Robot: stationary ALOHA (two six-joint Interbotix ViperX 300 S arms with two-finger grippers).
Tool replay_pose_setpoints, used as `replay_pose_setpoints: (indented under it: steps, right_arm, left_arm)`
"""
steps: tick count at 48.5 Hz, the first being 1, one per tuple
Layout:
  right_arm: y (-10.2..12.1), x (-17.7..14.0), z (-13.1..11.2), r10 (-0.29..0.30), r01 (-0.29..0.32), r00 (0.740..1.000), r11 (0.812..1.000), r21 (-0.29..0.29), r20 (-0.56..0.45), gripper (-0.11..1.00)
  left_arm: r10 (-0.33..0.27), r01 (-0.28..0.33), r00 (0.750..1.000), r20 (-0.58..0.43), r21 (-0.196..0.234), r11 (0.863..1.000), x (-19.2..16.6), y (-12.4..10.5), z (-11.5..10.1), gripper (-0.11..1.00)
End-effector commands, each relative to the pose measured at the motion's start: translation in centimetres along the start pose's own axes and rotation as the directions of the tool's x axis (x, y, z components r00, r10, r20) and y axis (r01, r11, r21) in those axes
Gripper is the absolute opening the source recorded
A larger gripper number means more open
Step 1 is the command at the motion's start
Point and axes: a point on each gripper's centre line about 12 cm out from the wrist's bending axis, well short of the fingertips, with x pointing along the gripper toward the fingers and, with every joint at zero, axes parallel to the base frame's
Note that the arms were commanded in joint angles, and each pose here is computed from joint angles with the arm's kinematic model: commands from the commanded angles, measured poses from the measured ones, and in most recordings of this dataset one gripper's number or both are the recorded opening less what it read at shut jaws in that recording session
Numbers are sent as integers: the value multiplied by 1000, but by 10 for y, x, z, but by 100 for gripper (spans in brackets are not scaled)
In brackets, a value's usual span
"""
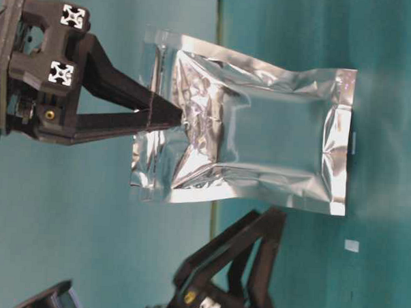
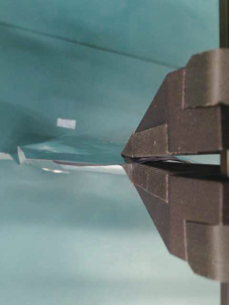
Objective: Hand over the silver zip bag and make it stand upright.
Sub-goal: 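Bring the left gripper toward the hanging bag's lower edge, then close the left gripper on the bag's bottom edge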
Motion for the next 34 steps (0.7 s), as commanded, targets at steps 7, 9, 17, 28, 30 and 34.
replay_pose_setpoints:
  steps: [7, 9, 17, 28, 30, 34]
  right_arm:
    - [2, -8, 3, -5, 5, 1000, 1000, -15, 28, 1]
    - [2, -8, 3, -3, 4, 1000, 1000, -14, 28, 1]
    - [2, -7, 3, -3, 4, 1000, 1000, -11, 30, 1]
    - [3, -5, 2, -3, 3, 1000, 1000, -10, 28, 1]
    - [3, -5, 2, -3, 3, 1000, 1000, -12, 30, 1]
    - [2, -5, 2, -5, 5, 1000, 1000, -11, 31, 1]
  left_arm:
    - [-10, 10, 1000, 25, -5, 1000, 14, -2, 2, 94]
    - [-13, 13, 999, 31, -5, 1000, 16, -3, 1, 94]
    - [-23, 23, 998, 55, -8, 1000, 25, -5, 0, 95]
    - [-24, 24, 998, 60, -11, 1000, 44, -5, -1, 94]
    - [-24, 25, 998, 63, -10, 1000, 48, -5, 0, 94]
    - [-27, 28, 997, 72, -10, 1000, 54, -6, 3, 94]
